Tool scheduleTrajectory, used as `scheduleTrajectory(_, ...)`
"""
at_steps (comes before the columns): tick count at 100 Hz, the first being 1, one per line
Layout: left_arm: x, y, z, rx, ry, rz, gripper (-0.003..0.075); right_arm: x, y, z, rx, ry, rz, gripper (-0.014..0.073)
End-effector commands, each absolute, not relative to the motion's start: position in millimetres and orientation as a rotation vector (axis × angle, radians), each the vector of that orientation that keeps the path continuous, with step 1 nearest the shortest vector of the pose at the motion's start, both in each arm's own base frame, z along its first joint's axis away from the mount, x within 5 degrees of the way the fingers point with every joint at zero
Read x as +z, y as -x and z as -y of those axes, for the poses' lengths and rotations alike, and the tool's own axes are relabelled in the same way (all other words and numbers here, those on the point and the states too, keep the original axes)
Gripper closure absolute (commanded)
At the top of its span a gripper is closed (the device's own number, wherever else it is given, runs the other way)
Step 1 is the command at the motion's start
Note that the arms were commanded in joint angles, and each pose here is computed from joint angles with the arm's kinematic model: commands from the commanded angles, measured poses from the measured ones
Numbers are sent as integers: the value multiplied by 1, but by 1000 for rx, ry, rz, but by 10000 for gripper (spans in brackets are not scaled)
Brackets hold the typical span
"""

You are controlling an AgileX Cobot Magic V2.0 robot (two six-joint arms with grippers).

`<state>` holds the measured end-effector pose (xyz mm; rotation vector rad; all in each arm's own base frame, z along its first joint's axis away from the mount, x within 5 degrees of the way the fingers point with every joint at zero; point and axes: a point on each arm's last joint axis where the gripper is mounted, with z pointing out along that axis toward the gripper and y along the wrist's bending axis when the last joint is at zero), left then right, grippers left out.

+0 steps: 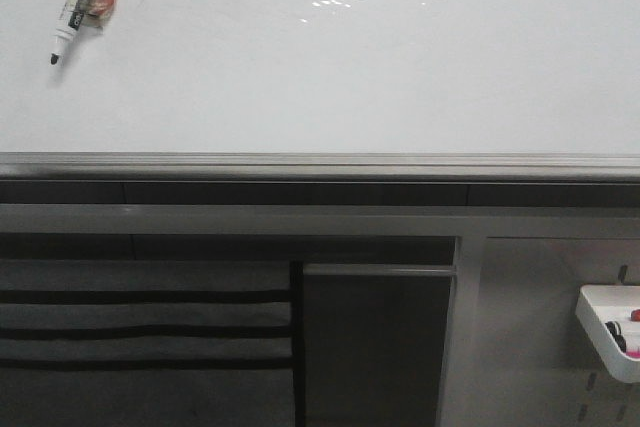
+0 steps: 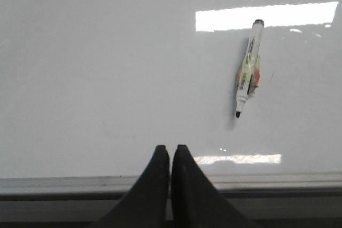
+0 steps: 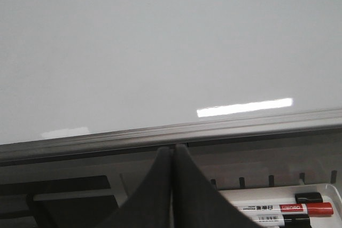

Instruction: Write number 3 on whiteboard

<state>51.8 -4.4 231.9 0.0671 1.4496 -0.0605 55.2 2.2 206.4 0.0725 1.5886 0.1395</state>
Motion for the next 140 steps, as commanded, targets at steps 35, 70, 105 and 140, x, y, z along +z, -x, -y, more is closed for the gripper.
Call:
scheduleTrajectory(35,349,-53,8,-103,-95,-1594,739,318,-49,3,17,-41,-1601,669)
scheduleTrajectory(70,349,-72,10,-102,-96,-1666,739,337,-58,2,23,-30,-1554,669)
scheduleTrajectory(105,350,-72,10,-101,-95,-1660,739,337,-58,2,18,-27,-1552,668)
scheduleTrajectory(140,350,-72,8,-54,-116,-1649,374,337,-58,5,-98,29,-1550,151)
